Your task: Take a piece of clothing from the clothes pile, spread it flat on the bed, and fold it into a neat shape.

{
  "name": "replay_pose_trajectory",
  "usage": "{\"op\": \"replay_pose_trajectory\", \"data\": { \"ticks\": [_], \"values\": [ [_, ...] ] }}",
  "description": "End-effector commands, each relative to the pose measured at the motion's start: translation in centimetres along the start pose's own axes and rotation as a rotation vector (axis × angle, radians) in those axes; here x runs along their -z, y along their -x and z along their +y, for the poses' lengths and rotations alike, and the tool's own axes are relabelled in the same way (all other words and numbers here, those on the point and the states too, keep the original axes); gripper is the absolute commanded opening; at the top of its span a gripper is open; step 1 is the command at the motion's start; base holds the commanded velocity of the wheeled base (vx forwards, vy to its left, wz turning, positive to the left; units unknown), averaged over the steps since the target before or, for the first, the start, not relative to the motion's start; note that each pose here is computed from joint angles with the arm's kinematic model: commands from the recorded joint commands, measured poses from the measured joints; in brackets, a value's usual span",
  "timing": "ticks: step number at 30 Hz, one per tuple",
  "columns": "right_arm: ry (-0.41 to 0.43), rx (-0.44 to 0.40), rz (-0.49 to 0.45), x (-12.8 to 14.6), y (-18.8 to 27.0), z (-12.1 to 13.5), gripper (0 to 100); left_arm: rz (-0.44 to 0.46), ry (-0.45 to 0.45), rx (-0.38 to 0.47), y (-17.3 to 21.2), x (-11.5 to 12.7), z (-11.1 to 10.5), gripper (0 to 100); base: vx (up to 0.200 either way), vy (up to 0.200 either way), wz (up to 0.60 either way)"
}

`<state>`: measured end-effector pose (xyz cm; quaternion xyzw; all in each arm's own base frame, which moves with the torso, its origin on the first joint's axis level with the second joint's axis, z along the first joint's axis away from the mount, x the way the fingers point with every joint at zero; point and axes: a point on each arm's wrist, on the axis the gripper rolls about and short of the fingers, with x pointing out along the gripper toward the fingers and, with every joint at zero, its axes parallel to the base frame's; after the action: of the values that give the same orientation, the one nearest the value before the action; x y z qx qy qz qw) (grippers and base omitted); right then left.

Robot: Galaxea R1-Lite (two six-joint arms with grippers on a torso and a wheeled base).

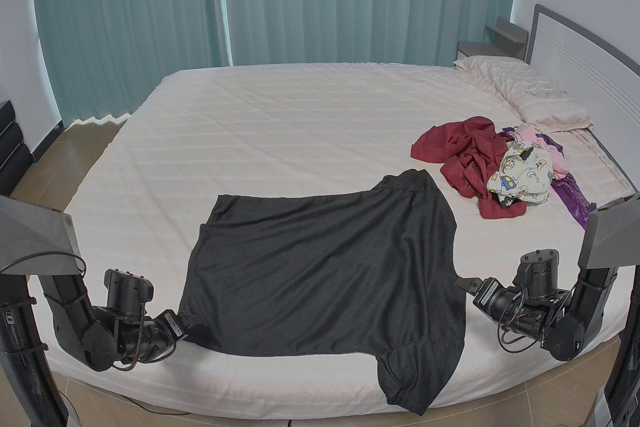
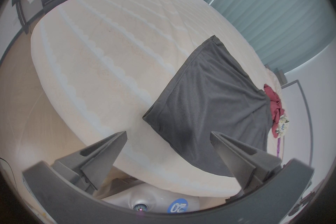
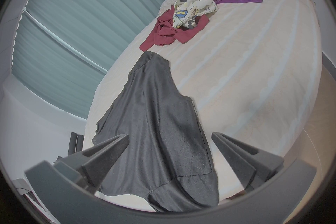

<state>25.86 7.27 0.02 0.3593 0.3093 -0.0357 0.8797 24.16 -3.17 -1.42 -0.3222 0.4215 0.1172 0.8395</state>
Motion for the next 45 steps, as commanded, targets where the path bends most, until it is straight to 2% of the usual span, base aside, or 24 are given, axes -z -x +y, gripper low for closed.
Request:
{"op": "replay_pose_trajectory", "data": {
  "ticks": [1, 6, 14, 15, 18, 20, 23, 30, 36, 41, 45],
  "values": [
    [0.006, 0.004, 0.02, 0.3, 0.1, -0.2, 100, 0.028, -0.045, -0.034, -2.4, 1.3, -0.7, 100, 0.0, 0.0, 0.0],
    [0.009, -0.007, 0.012, 0.5, 0.5, -0.4, 100, 0.009, -0.045, -0.025, -3.0, 0.9, -1.2, 100, 0.0, 0.0, 0.0],
    [0.02, -0.03, 0.015, 0.9, 0.8, -0.2, 100, -0.015, -0.054, -0.074, -3.8, 1.1, -1.0, 100, 0.0, 0.0, 0.0],
    [0.02, -0.027, 0.016, 1.0, 0.7, -0.3, 100, -0.024, -0.053, -0.086, -3.9, 1.1, -0.9, 0, 0.0, 0.0, 0.0],
    [0.021, -0.025, 0.018, 1.0, 0.7, -0.3, 100, -0.033, -0.057, -0.102, -4.1, 1.2, -0.8, 0, 0.0, 0.0, 0.0],
    [0.021, -0.012, 0.022, 1.1, 0.6, -0.6, 100, -0.047, -0.08, -0.148, -4.3, 1.4, -0.4, 0, 0.0, 0.0, 0.0],
    [0.021, -0.008, 0.022, 1.1, 0.5, -0.7, 100, -0.043, -0.091, -0.158, -4.3, 1.6, -0.2, 0, 0.0, 0.0, 0.0],
    [0.124, 0.06, 0.074, 2.0, 0.2, -2.4, 100, -0.023, -0.094, -0.183, -3.3, 2.0, 0.6, 0, 0.0, 0.0, 0.0],
    [0.17, 0.075, 0.088, 2.0, -1.6, -3.2, 100, -0.03, -0.094, -0.172, -2.2, 1.9, 0.6, 0, 0.0, 0.0, 0.0],
    [0.172, 0.044, 0.086, 1.6, -3.2, -2.7, 100, -0.031, -0.083, -0.174, -2.2, 1.6, 0.8, 0, 0.0, 0.0, 0.0],
    [0.177, 0.071, 0.11, 1.4, -4.9, -2.5, 100, -0.029, -0.083, -0.174, -2.2, 1.7, 0.9, 0, 0.0, 0.0, 0.0]
  ]
}}
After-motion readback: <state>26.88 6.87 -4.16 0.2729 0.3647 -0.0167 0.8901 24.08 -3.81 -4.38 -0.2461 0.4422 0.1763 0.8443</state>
